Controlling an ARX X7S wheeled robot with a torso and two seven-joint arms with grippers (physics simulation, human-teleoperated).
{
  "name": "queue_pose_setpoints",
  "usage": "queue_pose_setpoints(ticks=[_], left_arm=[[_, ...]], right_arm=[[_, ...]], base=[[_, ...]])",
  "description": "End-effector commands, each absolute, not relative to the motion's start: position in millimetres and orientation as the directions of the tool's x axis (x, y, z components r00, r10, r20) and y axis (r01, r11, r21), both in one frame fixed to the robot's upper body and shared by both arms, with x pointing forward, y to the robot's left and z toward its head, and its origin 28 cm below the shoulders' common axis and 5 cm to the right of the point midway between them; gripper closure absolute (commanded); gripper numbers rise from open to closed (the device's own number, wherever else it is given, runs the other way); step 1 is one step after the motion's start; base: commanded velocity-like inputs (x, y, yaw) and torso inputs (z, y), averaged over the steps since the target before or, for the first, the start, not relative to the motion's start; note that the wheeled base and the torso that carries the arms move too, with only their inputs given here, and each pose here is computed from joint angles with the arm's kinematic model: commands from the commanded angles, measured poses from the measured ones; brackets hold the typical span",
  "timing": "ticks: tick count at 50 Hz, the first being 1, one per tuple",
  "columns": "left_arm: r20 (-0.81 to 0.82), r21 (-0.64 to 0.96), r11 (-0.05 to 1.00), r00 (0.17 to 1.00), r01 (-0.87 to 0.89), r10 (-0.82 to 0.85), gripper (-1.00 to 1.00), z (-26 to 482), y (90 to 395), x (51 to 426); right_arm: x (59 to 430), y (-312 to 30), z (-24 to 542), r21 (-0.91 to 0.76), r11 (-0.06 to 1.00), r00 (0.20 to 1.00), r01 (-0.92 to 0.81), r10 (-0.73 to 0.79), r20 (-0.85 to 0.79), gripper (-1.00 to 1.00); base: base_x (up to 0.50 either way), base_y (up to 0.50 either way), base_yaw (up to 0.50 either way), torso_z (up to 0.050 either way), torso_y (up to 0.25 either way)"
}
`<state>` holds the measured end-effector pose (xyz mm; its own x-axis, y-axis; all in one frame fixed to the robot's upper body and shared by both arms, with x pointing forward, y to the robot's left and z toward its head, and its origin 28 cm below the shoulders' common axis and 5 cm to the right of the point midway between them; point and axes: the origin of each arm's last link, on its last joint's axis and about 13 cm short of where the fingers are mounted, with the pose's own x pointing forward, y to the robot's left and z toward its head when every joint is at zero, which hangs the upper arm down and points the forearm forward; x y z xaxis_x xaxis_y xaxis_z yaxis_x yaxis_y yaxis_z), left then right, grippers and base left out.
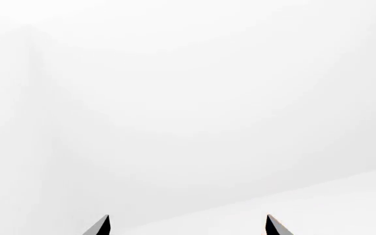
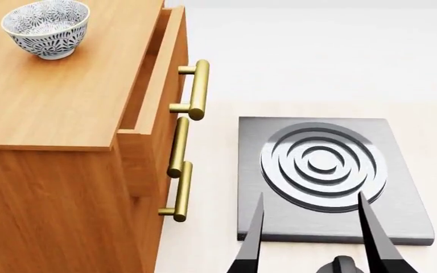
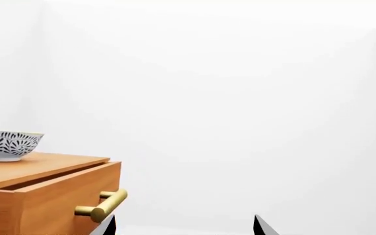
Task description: Pick the akita bowl on the wooden cabinet and place it on the plate.
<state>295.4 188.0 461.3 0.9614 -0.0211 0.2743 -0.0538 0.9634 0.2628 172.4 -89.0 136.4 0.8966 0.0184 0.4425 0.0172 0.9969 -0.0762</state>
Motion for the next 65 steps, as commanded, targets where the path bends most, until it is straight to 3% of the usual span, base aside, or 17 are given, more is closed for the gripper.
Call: queue_pose_setpoints(ticks=[1,9,26,52,62,65], left_arm=[[0.236,0.246,0.965,0.971,-0.087,0.027,-1.0,480.8,189.8,310.1],[0.195,0.232,0.967,0.979,-0.106,0.061,-1.0,485.4,191.7,317.3],[0.215,0.242,0.965,0.975,-0.106,0.053,-1.0,486.7,191.7,311.8],[0.231,0.28,0.952,0.971,-0.125,0.059,-1.0,501.3,183.3,320.9],[0.193,0.271,0.96,0.981,-0.069,0.016,-1.0,500.4,180.0,348.5],[0.166,0.248,0.962,0.984,-0.111,0.071,-1.0,500.9,183.9,356.0]], right_arm=[[173.1,-88.9,135.4,-0.077,0.997,0.899,0.016,0.019,0.438,-1.0],[172.9,-89.0,135.9,-0.076,0.997,0.898,0.015,0.02,0.44,-1.0],[173.3,-88.5,135.6,-0.082,0.997,0.898,0.012,0.025,0.44,-1.0],[174.2,-88.5,134.4,-0.078,0.997,0.898,0.004,0.03,0.438,-1.0],[177.7,-90.4,129.6,-0.068,0.998,0.903,-0.002,0.03,0.428,-1.0],[178.2,-91.3,129.0,-0.064,0.998,0.903,0.0,0.028,0.429,-1.0]], base=[[0.0,0.0,0.0,0.0,0.0],[0.0,0.0,0.0,0.0,-0.012],[0.0,0.0,0.0,0.0,-0.25],[0.0,0.0,0.0,0.0,0.0],[0.0,0.0,0.0,0.0,0.0],[0.0,0.0,0.0,0.0,0.0]])
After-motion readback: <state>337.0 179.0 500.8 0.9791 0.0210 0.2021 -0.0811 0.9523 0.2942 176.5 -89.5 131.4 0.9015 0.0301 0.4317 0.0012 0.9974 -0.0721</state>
